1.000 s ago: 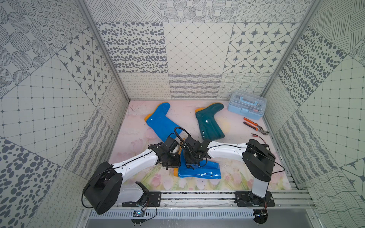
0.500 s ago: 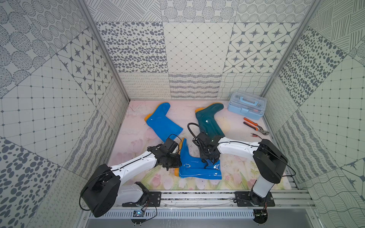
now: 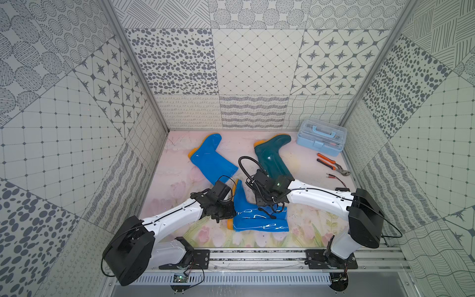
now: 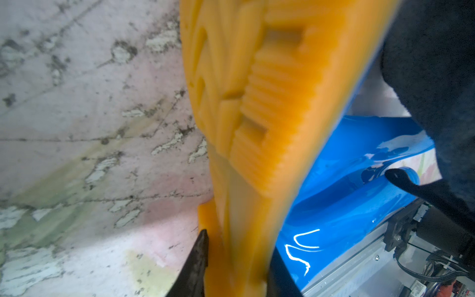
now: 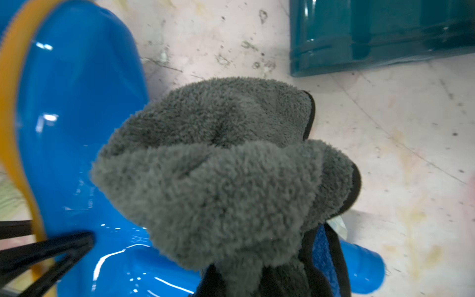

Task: Wipe the rubber boots with a cloth
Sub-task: Wipe the dirt off the rubber boot.

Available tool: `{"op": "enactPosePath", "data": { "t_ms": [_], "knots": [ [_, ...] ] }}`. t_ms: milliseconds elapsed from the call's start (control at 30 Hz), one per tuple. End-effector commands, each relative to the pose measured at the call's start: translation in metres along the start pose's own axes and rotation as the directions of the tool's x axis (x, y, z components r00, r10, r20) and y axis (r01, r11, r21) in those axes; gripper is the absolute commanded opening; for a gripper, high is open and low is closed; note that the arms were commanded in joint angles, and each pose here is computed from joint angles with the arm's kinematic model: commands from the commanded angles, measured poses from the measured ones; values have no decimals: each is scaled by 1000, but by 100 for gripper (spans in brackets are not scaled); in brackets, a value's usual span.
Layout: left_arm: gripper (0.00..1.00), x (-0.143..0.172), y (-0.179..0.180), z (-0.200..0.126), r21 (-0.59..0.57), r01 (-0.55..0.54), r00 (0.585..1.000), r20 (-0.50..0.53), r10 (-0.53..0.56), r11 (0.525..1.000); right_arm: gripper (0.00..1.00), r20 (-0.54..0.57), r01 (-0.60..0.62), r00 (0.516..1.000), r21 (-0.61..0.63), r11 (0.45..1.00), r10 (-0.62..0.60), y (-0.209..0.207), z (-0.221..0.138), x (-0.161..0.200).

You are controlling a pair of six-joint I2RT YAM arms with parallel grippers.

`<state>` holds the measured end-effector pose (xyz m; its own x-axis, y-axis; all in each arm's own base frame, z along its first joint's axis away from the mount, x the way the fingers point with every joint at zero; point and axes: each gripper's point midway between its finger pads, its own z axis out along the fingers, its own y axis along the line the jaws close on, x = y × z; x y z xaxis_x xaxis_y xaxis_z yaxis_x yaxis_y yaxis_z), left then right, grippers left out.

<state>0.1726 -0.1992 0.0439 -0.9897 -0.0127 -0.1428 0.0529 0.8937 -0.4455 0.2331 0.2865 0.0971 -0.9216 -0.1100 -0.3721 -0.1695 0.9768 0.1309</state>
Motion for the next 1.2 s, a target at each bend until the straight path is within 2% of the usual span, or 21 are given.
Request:
{"op": "enactPosePath", "data": {
  "t_ms": [0, 133, 267, 367, 500, 633, 700, 833, 933, 1033, 1167],
  "knots": [
    [0, -2, 7, 7, -9, 101, 994, 42, -100, 995, 0, -13, -86, 996, -160, 983, 85, 33, 14, -2],
    [0, -4, 7, 8, -4, 119, 991, 54, -119, 993, 0, -149, -64, 988, -214, 975, 32, 64, 59, 32],
    [0, -3, 5, 12, 10, 141, 989, 52, -142, 990, 0, -248, -49, 969, -276, 960, -22, 90, 86, 55],
    [0, -2, 5, 14, 1, 148, 987, 55, -148, 989, 0, -288, 20, 955, -192, 981, -76, 81, 95, 74],
    [0, -4, 6, 14, -12, 154, 986, 64, -152, 988, 0, -399, 109, 914, 81, 991, -68, 16, 113, 111],
    [0, -4, 9, 13, -28, 155, 986, 65, -153, 988, 0, -458, 233, 887, 348, 908, -52, -66, 108, 126],
    [0, -2, 12, 12, -39, 157, 986, 66, -154, 987, 0, -455, 230, 890, 412, 882, -20, -102, 97, 124],
    [0, 0, 15, 11, -43, 157, 986, 70, -154, 987, 0, -430, 185, 902, 452, 872, 32, -143, 79, 115],
    [0, -1, 13, 13, -35, 159, 985, 64, -157, 987, 0, -391, 158, 920, 375, 913, 2, -123, 77, 102],
    [0, -3, 8, 15, -20, 161, 985, 67, -159, 987, 0, -313, 144, 948, 240, 960, -64, -67, 72, 79],
    [0, -6, 3, 13, -11, 155, 985, 73, -154, 988, 0, -180, 167, 974, 141, 976, -141, 0, 43, 41]
  ]
}}
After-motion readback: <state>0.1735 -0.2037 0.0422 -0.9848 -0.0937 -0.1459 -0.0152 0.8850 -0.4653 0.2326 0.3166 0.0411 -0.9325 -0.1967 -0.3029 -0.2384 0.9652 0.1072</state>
